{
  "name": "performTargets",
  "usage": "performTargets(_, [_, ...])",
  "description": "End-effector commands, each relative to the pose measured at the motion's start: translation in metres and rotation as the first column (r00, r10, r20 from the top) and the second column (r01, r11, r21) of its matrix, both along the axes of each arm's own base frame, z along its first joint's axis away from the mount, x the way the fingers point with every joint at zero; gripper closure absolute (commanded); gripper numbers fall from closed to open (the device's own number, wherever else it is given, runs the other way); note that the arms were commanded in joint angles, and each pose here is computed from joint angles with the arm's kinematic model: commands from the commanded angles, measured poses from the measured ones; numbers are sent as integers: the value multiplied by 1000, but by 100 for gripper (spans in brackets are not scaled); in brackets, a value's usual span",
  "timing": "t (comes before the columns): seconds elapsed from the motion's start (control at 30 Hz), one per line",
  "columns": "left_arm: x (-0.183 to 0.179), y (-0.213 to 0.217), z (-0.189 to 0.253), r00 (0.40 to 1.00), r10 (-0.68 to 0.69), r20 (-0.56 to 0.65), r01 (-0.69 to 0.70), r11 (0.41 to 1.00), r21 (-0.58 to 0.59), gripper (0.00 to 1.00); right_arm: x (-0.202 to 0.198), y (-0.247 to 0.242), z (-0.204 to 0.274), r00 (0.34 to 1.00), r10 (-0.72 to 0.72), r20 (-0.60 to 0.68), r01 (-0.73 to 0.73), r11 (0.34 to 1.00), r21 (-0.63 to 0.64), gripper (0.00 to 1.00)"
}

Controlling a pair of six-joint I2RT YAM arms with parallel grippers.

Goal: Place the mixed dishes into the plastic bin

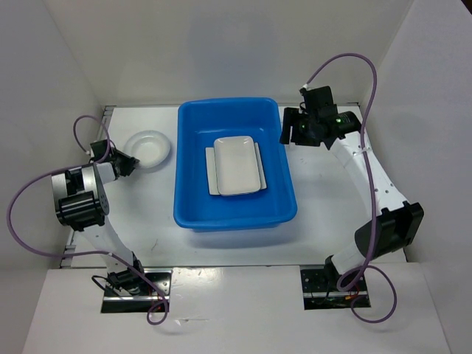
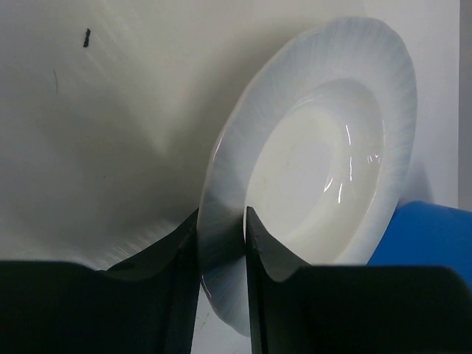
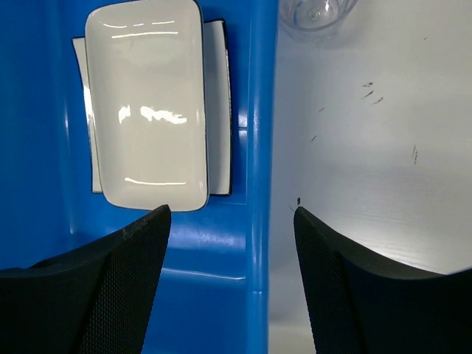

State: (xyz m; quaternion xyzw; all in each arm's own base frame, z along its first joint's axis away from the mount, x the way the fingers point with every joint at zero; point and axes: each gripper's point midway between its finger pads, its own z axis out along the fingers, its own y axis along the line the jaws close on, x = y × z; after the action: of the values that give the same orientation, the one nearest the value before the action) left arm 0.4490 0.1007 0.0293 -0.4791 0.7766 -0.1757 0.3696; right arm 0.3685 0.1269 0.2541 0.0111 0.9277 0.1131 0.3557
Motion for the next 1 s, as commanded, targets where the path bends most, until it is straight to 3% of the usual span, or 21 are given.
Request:
performTargets(0.0, [-6, 9, 4, 998, 68, 5, -68, 998, 15, 68, 3, -8, -8, 1000, -12, -18, 11, 1000, -24, 27])
performTargets(0.13, [-2, 14, 26, 995, 84, 46, -86, 995, 43, 75, 6, -7, -13, 999, -12, -30, 11, 1000, -27, 27])
performTargets(0.33, [2, 21, 75, 984, 108, 142, -119, 990, 77, 75, 12, -5, -15, 1000, -12, -28, 11, 1000, -27, 27])
performTargets(0.47, [9, 22, 94, 980, 99, 174, -114, 990, 80, 82, 14, -3, -14, 1000, -5, -30, 5, 1000, -20, 27])
performTargets(0.6, [12, 20, 103, 974, 111, 197, -123, 991, 52, 93, 15, -1, -19, 999, 7, -41, -8, 1000, -22, 27])
performTargets(0.63, [12, 18, 104, 975, 104, 198, -115, 992, 47, 100, 16, -1, -22, 999, 7, -50, -9, 1000, -25, 27])
performTargets(0.77, [22, 17, 131, 966, 78, 248, -92, 995, 46, 100, 17, 1, -21, 999, 14, -43, -14, 1000, -16, 27])
performTargets(0.97, [41, 27, 202, 935, 30, 353, -85, 986, 142, 100, 12, 7, -27, 997, 41, -68, -41, 999, 9, 27])
